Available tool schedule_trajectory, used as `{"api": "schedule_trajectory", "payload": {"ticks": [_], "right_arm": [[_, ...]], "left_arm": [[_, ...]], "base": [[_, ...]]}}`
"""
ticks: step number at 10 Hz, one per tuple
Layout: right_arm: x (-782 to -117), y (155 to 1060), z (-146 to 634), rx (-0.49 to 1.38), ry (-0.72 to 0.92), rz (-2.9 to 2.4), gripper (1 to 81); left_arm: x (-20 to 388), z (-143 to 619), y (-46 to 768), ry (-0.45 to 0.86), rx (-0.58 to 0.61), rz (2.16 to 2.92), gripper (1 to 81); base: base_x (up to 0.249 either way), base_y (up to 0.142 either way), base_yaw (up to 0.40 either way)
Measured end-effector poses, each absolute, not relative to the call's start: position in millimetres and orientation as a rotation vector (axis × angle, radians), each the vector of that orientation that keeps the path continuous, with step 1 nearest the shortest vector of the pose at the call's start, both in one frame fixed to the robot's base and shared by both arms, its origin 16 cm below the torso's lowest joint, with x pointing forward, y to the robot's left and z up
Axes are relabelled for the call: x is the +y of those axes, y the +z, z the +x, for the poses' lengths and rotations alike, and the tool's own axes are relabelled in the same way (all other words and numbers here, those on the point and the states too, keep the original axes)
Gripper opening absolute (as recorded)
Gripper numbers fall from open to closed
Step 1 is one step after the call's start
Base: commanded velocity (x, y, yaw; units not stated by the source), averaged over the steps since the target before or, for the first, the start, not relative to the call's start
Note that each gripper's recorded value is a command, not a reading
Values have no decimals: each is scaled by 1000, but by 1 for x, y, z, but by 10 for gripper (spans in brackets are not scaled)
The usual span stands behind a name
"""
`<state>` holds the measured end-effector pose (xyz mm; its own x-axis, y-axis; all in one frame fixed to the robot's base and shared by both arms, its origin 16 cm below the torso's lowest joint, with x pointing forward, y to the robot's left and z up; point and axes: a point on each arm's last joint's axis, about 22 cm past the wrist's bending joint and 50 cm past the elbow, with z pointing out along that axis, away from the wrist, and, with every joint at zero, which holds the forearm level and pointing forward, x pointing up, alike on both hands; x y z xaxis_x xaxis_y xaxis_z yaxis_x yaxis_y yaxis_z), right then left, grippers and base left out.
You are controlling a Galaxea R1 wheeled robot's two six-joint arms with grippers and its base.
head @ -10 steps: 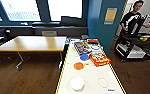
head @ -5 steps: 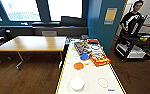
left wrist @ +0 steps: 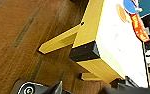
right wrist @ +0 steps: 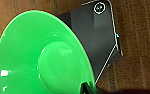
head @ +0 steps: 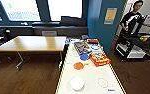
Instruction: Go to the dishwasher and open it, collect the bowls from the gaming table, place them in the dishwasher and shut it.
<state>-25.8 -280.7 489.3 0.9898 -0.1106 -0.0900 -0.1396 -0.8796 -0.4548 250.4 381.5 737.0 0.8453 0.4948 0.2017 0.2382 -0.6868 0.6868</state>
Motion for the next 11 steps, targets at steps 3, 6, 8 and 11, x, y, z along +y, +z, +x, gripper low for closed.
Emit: {"api": "schedule_trajectory", "payload": {"ticks": [3, 6, 8, 11], "right_arm": [[-281, 489, -24, 177, 81, -2656, 10], [-281, 489, -24, 176, 81, -2657, 10], [-281, 489, -20, 174, 75, -2657, 10], [-279, 488, -11, 168, 60, -2655, 10]], "left_arm": [[371, 290, 751, 482, 444, 2358, 811], [353, 333, 771, 442, 316, 2395, 811], [345, 364, 789, 455, 243, 2407, 811], [338, 403, 815, 436, 293, 2401, 811]], "base": [[0, 0, 0], [0, 0, 0], [0, 0, 0], [0, 0, 0]]}}
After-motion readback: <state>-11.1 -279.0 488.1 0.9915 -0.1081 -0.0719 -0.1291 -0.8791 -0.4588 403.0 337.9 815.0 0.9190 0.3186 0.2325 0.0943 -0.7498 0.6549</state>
